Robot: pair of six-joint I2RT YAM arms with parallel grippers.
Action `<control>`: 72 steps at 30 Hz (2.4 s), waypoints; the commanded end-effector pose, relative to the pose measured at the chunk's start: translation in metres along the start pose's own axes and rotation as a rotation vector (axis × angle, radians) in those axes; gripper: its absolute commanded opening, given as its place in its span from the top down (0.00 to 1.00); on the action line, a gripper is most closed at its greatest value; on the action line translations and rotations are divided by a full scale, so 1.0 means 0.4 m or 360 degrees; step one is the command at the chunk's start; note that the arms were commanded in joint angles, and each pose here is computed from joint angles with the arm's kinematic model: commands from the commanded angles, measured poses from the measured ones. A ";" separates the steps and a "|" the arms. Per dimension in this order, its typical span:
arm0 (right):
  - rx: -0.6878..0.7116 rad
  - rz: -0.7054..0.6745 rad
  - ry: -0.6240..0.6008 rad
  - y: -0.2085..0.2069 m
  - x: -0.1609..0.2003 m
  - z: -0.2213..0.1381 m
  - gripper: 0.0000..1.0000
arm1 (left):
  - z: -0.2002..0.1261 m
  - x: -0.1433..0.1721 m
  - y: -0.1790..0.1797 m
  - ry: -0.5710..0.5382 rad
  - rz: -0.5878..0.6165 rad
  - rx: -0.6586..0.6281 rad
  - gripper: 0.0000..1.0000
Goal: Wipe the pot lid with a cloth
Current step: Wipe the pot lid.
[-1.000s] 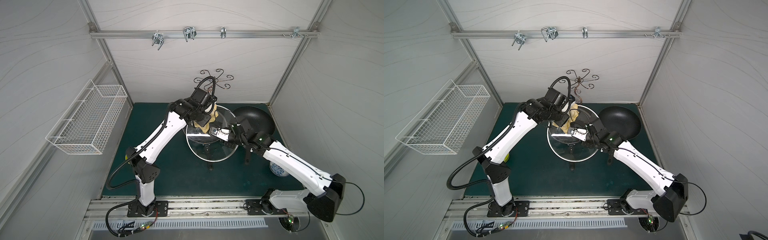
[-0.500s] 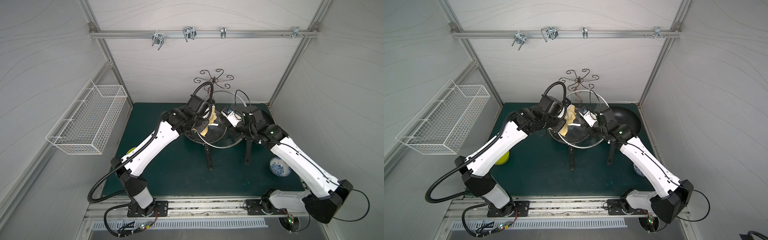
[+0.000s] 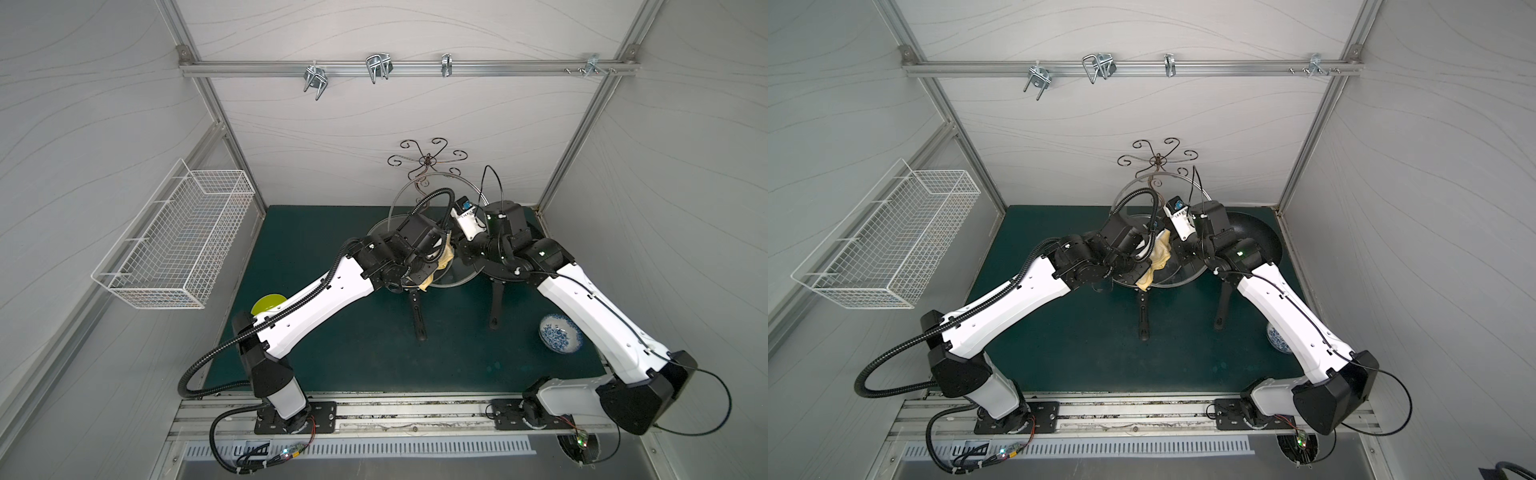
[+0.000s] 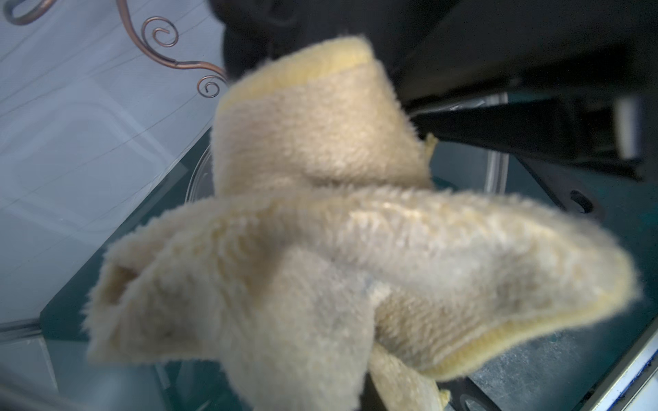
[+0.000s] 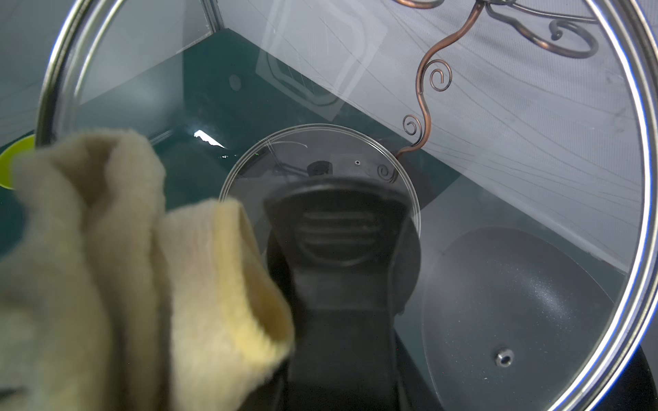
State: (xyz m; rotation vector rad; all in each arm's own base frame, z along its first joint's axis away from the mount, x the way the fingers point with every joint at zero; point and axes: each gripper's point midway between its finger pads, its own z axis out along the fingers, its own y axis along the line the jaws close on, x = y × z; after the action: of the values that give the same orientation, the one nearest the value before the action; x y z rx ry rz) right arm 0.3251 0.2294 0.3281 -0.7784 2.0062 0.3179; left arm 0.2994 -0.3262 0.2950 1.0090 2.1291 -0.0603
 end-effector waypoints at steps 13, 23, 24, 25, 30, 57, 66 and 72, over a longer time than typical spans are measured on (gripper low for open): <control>-0.0048 0.0089 -0.0560 -0.009 -0.204 -0.131 1.00 | 0.013 -0.013 0.013 -0.0023 -0.0062 -0.0108 1.00; -0.0051 -0.0072 -0.0564 0.002 -0.168 -0.146 1.00 | -0.020 0.048 0.084 0.0021 -0.0193 -0.0149 1.00; -0.0058 -0.0094 -0.0563 0.005 -0.165 -0.147 1.00 | -0.022 0.051 0.092 0.0020 -0.0215 -0.0150 1.00; -0.0069 -0.0119 -0.0559 0.010 -0.159 -0.147 1.00 | -0.025 0.054 0.101 0.0019 -0.0241 -0.0151 1.00; -0.0146 -0.0302 -0.0573 0.044 -0.132 -0.160 1.00 | -0.031 0.060 0.140 0.0001 -0.0317 -0.0155 1.00; -0.0048 -0.1440 -0.0457 0.197 -0.067 -0.129 1.00 | 0.027 -0.080 0.191 -0.0017 -0.0237 0.0028 1.00; -0.0080 -0.1613 -0.0491 0.255 -0.083 -0.108 1.00 | 0.044 -0.074 0.121 0.0033 -0.0026 0.0171 1.00; -0.0098 -0.1628 -0.0514 0.272 -0.096 -0.096 1.00 | 0.062 -0.063 0.078 0.0092 0.0130 0.0203 1.00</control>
State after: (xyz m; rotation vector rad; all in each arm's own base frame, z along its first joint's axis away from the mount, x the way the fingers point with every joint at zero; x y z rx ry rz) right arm 0.2350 0.2793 0.2619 -1.8348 1.3719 -0.1164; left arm 0.3497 -0.3233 0.3107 1.0876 2.1660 -0.1547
